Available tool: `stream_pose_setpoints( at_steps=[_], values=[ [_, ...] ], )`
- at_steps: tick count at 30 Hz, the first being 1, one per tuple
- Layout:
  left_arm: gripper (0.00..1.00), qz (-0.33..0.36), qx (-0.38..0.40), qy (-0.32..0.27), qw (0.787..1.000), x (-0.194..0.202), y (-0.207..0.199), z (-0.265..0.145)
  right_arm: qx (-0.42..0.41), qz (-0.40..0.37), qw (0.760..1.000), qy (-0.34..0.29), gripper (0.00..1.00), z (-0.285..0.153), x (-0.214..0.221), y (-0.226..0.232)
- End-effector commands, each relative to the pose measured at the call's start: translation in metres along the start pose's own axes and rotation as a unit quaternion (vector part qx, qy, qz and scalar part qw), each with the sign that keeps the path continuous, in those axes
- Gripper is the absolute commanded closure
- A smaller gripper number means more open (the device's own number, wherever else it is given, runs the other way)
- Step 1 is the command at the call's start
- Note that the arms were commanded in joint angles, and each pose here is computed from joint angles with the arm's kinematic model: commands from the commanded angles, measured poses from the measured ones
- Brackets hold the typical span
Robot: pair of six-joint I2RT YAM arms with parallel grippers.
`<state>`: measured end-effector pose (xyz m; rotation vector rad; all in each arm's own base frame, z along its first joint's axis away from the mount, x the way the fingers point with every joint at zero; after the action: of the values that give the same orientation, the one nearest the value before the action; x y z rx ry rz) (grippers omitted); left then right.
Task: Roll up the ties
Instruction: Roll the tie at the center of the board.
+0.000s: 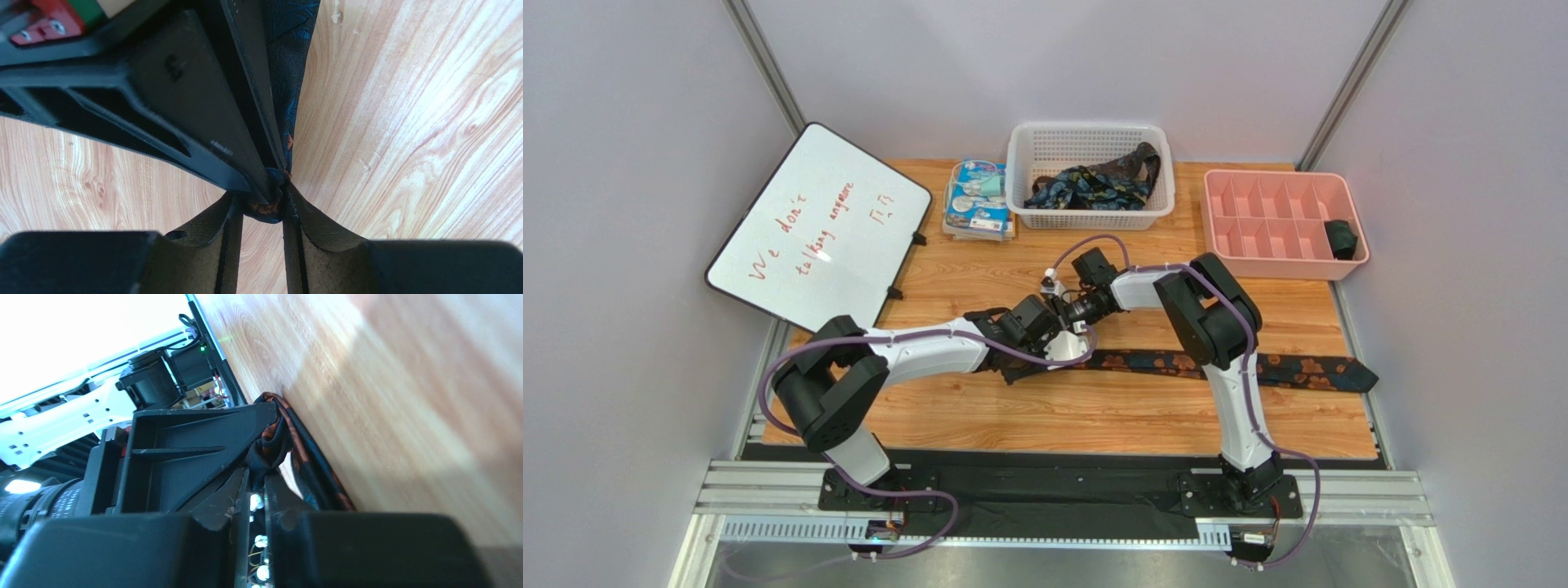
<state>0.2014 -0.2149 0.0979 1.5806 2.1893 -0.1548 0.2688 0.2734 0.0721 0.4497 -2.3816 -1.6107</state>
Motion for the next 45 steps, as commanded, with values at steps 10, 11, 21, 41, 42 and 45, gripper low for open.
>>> stream_pose_setpoints(
  at_steps=[10,11,21,41,42,45],
  values=[
    [0.36,-0.068,0.085,-0.094,0.990,0.009,0.019,-0.048,0.062,0.025,0.998,0.011,1.00,0.000,0.011,-0.035],
    [0.34,-0.074,0.101,-0.112,0.986,0.008,0.021,-0.054,0.063,0.024,0.998,0.011,1.00,-0.001,0.012,-0.038],
    [0.00,-0.102,0.069,-0.292,0.949,-0.026,0.027,-0.137,0.075,0.020,0.997,0.017,1.00,-0.016,0.023,-0.051],
    [0.09,-0.096,0.091,-0.431,0.893,-0.047,-0.033,-0.065,0.054,0.034,0.996,0.057,1.00,-0.064,0.079,-0.062],
    [0.10,-0.101,0.088,-0.422,0.896,-0.045,-0.034,-0.058,0.054,0.034,0.996,0.058,1.00,-0.063,0.079,-0.063],
    [0.17,-0.117,0.068,-0.408,0.903,-0.037,-0.038,-0.035,0.043,0.037,0.997,0.059,1.00,-0.062,0.078,-0.063]
  ],
)
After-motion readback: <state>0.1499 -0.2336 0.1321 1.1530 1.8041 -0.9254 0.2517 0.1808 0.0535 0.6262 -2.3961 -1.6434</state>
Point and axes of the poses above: each gripper's point midway between its finger pads, its own z axis out along the fingers, its own y axis along the line the jaws close on, x = y × z, the point moved 9 cm from there along -z, back along the fingers, and after that the axes turned 9 degrees about -z, right-handed, at the moved point
